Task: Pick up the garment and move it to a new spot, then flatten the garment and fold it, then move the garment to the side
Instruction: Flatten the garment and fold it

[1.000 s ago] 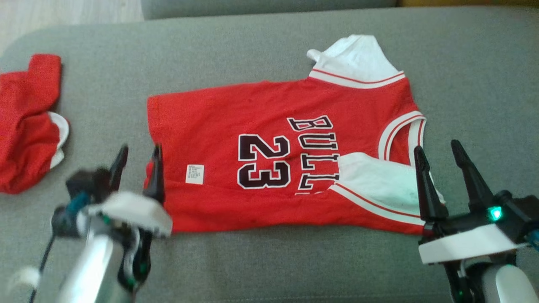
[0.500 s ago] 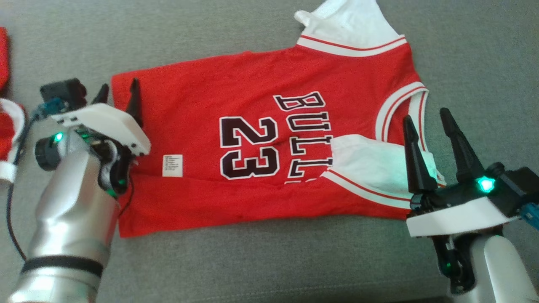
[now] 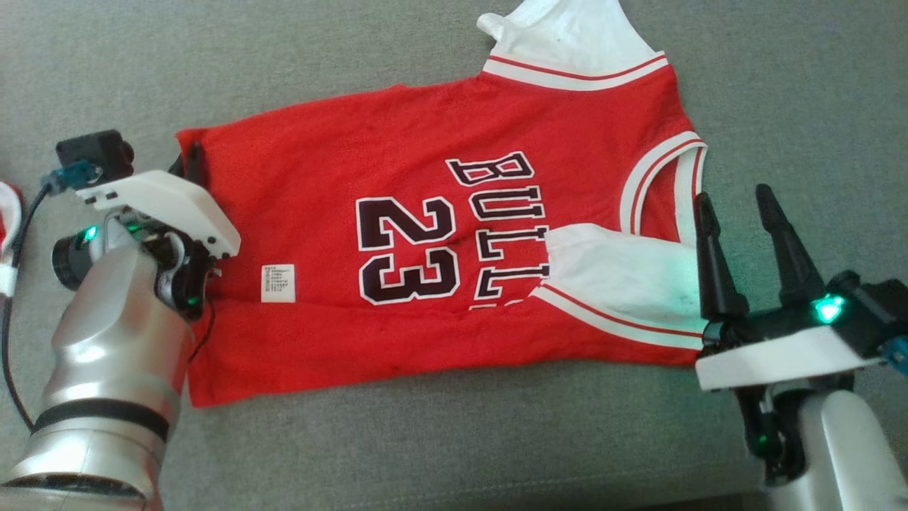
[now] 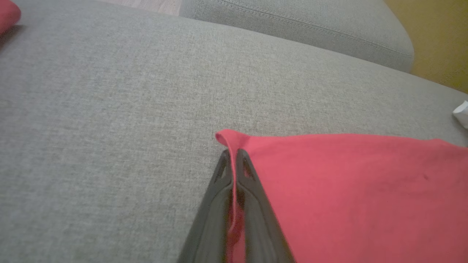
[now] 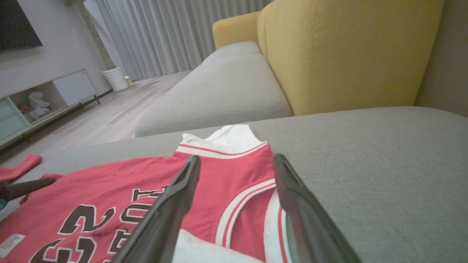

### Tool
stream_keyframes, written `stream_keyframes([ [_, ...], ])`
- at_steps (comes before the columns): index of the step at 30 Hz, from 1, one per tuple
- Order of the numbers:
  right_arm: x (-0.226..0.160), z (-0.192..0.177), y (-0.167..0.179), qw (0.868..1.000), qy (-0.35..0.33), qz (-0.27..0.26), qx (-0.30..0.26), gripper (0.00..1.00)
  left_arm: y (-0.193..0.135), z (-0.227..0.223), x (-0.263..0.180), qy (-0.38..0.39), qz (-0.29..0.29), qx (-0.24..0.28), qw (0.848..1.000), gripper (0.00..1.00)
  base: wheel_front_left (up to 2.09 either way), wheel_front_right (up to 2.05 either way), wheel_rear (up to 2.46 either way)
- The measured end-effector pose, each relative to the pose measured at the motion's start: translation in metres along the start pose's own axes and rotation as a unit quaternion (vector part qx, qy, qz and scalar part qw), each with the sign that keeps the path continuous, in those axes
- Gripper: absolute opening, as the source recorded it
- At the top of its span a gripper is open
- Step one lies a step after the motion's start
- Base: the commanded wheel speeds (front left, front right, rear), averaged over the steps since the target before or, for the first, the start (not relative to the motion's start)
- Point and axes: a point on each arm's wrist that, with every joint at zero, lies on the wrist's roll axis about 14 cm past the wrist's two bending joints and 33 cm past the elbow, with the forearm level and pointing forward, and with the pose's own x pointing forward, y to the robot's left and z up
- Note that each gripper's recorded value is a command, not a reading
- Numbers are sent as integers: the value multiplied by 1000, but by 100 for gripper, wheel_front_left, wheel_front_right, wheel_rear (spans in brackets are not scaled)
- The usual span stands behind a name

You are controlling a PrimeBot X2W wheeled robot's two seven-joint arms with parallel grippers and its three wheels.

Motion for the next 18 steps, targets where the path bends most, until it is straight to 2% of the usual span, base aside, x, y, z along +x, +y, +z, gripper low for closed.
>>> stream_keyframes([
  [7, 27, 7, -24, 1000, 2, -11, -19, 100, -2, 10, -2, -25, -3, -1, 1000, 0, 0, 0, 0],
  [13, 88, 30, -36, 998, -11, 5, -58, 100, -14, 26, 1, -55, -19, 3, 998, 0, 0, 0, 0],
  [18, 144, 25, -32, 997, 27, 20, -65, 100, -17, 29, 4, -63, -26, 7, 998, 0, 0, 0, 0],
])
